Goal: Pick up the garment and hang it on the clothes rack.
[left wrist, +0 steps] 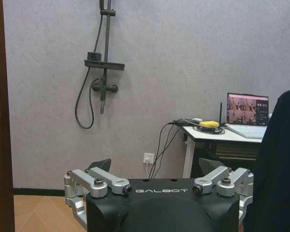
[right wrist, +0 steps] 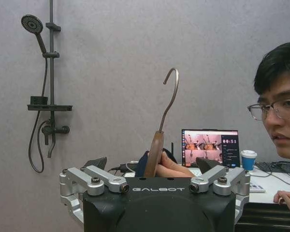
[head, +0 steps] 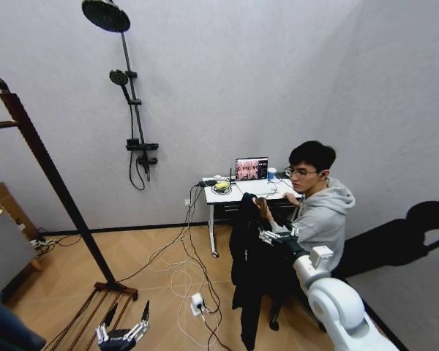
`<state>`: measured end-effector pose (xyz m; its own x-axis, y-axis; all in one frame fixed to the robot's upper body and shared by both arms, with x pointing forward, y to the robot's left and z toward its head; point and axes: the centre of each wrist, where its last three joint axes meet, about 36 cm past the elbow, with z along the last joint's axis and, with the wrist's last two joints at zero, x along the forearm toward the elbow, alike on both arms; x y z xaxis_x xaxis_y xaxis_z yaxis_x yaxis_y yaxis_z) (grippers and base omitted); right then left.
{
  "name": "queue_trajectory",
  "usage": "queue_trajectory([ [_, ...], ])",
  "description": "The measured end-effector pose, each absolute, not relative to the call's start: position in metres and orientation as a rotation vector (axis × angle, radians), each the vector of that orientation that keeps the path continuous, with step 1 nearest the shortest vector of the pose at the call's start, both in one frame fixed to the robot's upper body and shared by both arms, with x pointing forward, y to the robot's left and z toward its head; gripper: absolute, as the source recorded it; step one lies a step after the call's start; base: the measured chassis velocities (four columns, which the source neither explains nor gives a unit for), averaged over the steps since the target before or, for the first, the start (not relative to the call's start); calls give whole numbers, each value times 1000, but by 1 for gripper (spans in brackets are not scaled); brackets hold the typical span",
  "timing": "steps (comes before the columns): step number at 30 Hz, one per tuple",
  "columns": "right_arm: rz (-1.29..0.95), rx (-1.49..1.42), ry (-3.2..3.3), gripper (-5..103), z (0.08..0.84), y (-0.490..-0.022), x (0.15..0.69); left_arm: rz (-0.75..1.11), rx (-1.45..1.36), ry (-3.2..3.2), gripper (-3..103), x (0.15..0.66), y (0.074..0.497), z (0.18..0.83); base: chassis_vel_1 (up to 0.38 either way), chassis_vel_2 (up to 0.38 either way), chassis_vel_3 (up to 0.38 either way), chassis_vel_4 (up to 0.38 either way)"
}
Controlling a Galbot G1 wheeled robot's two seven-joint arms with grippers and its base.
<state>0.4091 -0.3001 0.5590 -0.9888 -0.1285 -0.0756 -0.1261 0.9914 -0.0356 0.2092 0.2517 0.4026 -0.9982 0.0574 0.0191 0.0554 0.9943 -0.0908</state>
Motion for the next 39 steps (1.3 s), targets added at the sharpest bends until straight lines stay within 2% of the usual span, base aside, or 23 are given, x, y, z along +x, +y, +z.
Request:
queue_trajectory([
  [11,-85,-206,3089,100,547,-313,463,141,-88,-3115,100,209,252,403,27,-29,-23,30],
  [17,-118,-199,3081,100,545,-319,476,141,-88,-3115,100,209,252,403,0,0,0,0],
  [18,-122,-199,3077,102,545,-320,479,141,-88,-3115,100,209,252,403,0,0,0,0],
  [22,-131,-212,3068,97,546,-318,483,141,-88,-3115,100,209,252,403,0,0,0,0],
  [24,-138,-215,3061,87,548,-318,484,141,-88,-3115,100,209,252,403,0,0,0,0],
  [25,-138,-215,3061,87,548,-318,484,141,-88,-3115,100,209,252,403,0,0,0,0],
  [27,-149,-217,3054,77,551,-319,484,141,-88,-3115,100,209,252,403,0,0,0,0],
  [28,-149,-217,3054,77,551,-319,484,141,-88,-3115,100,209,252,403,0,0,0,0],
  [30,-154,-220,3052,65,552,-320,483,141,-88,-3115,100,209,252,403,0,0,0,0],
  [33,-157,-222,3051,60,552,-321,483,141,-88,-3115,100,209,252,403,0,0,0,0],
  [34,-160,-224,3050,54,552,-321,483,141,-88,-3115,100,209,252,403,0,0,0,0],
  [35,-161,-225,3050,43,552,-321,483,141,-88,-3115,100,209,252,403,0,0,0,0],
  [37,-163,-228,3049,43,553,-321,482,141,-88,-3115,100,209,252,403,0,0,0,0],
  [39,-164,-233,3044,33,555,-321,481,141,-88,-3115,100,209,252,403,0,0,0,0],
])
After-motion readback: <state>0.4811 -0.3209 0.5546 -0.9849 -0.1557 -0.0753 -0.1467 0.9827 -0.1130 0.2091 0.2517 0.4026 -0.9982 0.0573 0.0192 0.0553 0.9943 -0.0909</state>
